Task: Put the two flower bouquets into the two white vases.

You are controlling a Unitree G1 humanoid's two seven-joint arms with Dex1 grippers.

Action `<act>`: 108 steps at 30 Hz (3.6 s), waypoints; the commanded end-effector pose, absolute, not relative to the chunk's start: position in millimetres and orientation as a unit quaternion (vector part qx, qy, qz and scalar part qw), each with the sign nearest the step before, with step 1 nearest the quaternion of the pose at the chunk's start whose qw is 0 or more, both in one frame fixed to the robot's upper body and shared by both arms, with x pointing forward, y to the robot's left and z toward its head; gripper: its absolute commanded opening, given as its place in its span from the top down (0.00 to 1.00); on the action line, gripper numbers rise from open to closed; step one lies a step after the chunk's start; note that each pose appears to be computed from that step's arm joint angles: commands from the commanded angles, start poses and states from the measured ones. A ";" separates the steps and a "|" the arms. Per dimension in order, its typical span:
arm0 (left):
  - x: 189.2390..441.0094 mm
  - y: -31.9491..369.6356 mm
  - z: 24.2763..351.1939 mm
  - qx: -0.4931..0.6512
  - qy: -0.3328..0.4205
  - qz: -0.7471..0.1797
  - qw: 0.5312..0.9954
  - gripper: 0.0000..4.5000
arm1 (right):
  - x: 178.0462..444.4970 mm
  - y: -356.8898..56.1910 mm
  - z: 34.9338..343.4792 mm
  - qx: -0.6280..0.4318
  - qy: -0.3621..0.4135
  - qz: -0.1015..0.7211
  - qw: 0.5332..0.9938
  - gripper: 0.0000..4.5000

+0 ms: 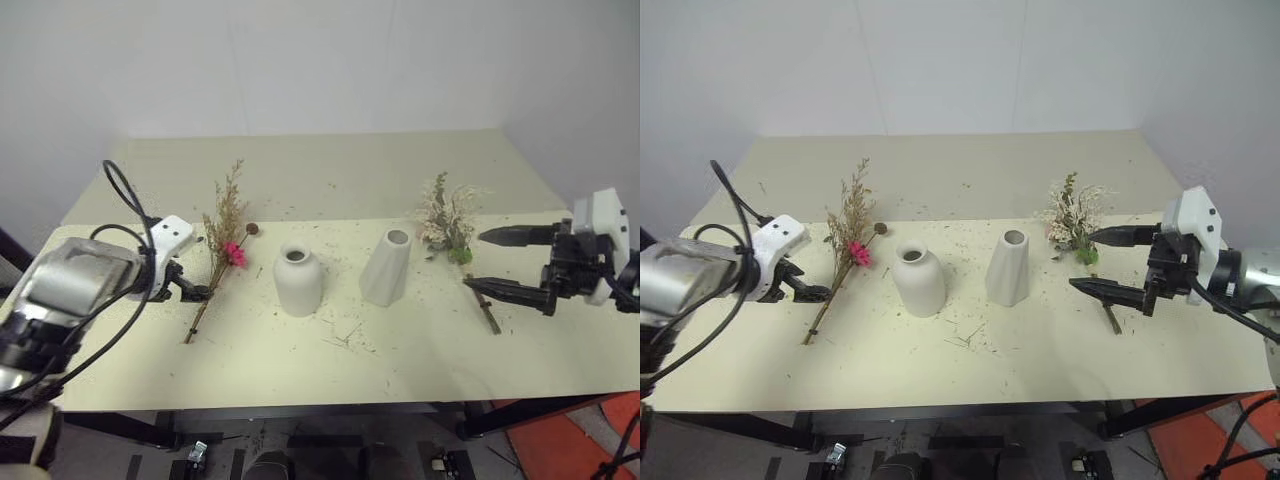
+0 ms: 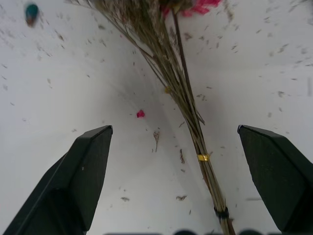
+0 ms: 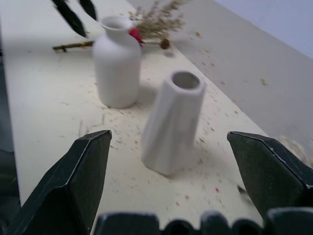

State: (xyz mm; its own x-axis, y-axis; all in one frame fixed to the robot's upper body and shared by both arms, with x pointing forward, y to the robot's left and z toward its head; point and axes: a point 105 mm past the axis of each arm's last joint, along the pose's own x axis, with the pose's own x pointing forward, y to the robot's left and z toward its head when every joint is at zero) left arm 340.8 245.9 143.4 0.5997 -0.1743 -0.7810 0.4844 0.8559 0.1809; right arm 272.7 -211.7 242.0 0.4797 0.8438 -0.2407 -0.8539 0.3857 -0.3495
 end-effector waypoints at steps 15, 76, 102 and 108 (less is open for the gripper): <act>372.1 231.7 130.1 0.183 0.411 -0.155 0.879 0.69 | 270.6 -200.6 255.8 -0.236 -0.018 0.538 0.809 0.00; 331.6 106.1 251.5 -0.017 -0.046 -0.534 0.844 0.40 | 262.8 -198.9 248.2 -0.217 -0.025 0.520 0.826 0.00; 257.3 144.6 243.4 0.126 0.025 -0.641 0.757 0.01 | 307.3 -247.9 207.8 -0.235 0.099 0.376 0.891 0.00; 259.3 142.1 250.7 0.123 0.011 -0.643 0.756 0.01 | 340.3 -272.5 177.7 -0.184 0.222 0.228 0.930 0.00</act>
State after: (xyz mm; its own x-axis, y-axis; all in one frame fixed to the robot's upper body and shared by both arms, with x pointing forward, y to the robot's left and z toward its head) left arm 262.3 143.7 241.5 0.1818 -0.9638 -0.1950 0.9780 0.1566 0.1380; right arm 336.0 -266.9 178.7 0.7772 0.4131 -0.4748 -0.5664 0.7879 -0.2416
